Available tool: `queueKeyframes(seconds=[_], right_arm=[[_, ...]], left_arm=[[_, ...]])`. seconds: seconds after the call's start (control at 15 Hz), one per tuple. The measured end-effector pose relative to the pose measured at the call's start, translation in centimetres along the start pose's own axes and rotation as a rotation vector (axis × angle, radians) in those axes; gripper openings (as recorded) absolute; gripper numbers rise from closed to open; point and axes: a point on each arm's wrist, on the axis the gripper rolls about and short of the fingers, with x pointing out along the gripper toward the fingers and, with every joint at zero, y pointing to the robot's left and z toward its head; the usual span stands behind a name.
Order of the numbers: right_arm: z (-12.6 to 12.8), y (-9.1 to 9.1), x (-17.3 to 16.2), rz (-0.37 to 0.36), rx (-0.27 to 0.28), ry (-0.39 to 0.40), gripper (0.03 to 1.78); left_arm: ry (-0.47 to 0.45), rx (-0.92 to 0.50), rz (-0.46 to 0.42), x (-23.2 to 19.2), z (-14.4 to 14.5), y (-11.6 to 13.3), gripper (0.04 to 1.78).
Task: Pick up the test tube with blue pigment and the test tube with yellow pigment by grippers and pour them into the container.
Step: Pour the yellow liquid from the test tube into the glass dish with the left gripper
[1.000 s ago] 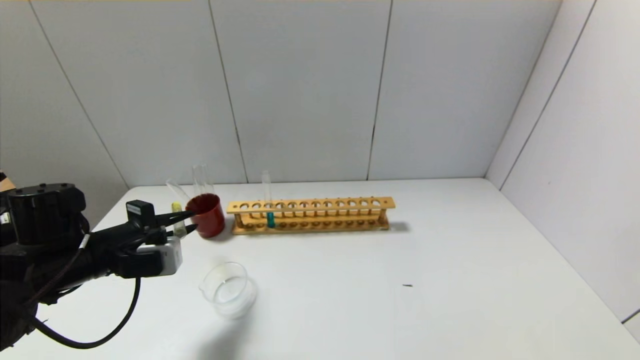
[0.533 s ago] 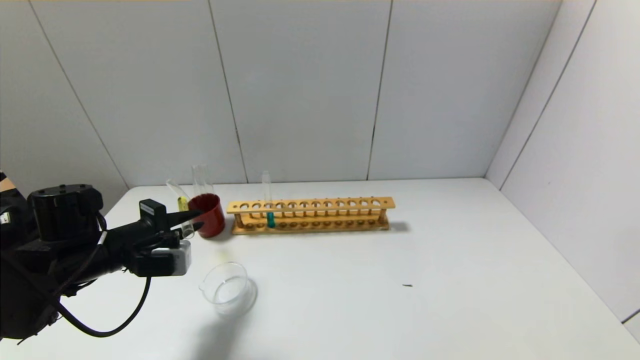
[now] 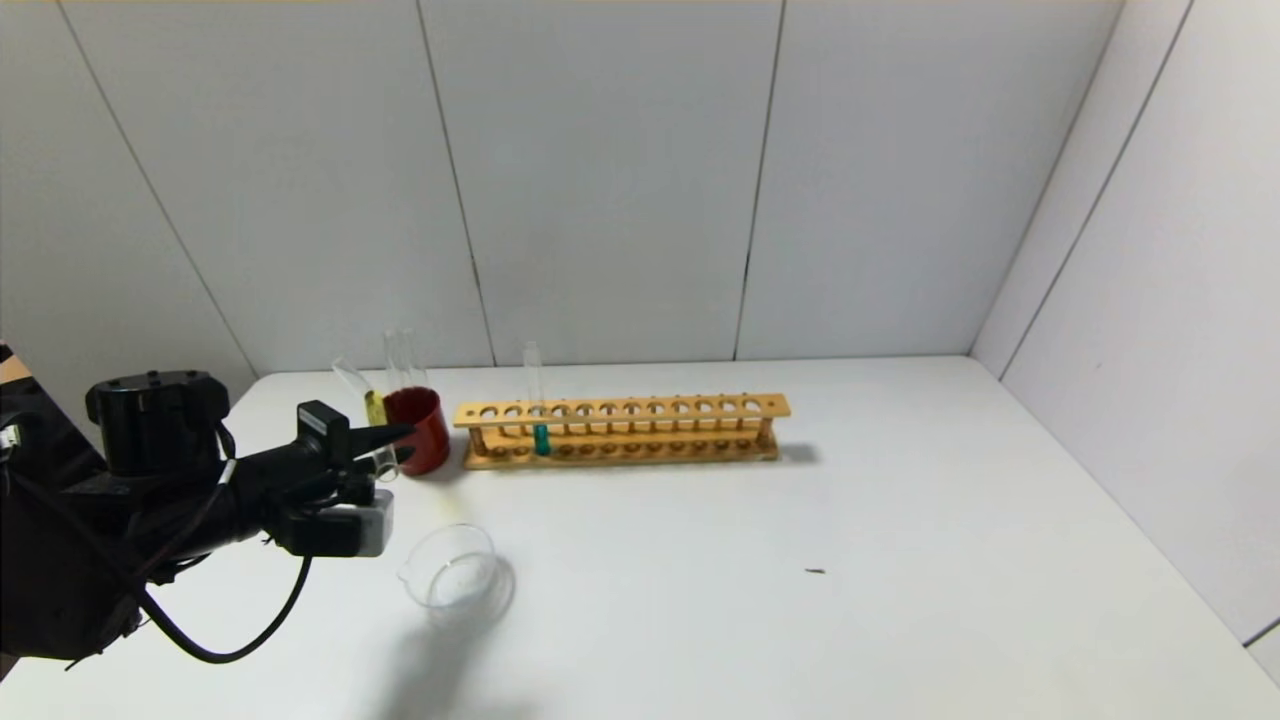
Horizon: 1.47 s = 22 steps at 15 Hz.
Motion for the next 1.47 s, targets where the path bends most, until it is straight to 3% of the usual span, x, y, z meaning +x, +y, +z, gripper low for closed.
queueKeyframes(seconds=[1.47], right_arm=[[0.0, 0.0, 0.0, 0.0, 0.0, 0.0, 1.75]], left_arm=[[0.025, 0.194, -0.054, 1.6, -0.1, -1.2, 0.34]])
